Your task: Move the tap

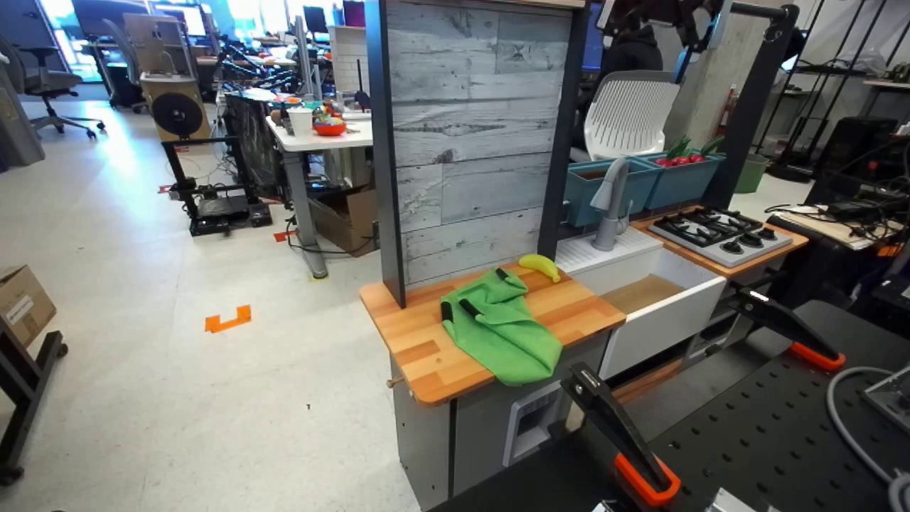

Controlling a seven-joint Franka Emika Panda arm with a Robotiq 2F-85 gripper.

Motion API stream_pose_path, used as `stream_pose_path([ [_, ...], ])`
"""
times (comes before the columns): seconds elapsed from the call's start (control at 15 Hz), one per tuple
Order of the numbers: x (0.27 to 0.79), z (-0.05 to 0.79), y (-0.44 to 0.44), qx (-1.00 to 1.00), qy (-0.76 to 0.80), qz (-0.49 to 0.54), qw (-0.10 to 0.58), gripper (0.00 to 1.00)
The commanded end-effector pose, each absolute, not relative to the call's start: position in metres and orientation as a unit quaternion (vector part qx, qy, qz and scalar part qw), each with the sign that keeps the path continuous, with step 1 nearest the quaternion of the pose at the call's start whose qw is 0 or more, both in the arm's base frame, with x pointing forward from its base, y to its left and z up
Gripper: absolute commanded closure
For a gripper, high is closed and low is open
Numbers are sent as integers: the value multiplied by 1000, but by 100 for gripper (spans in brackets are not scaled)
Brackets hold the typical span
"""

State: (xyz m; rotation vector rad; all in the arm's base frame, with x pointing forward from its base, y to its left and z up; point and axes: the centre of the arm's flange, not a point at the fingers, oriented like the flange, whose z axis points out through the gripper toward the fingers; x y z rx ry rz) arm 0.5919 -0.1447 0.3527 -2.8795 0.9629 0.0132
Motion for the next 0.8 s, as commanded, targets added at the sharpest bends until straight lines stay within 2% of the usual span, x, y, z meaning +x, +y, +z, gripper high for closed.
stream_pose_path([
  [0.0, 635, 331, -168, -936, 350, -5, 42, 0],
  [0.73, 692, 249, -202, -894, 447, 19, 17, 0],
])
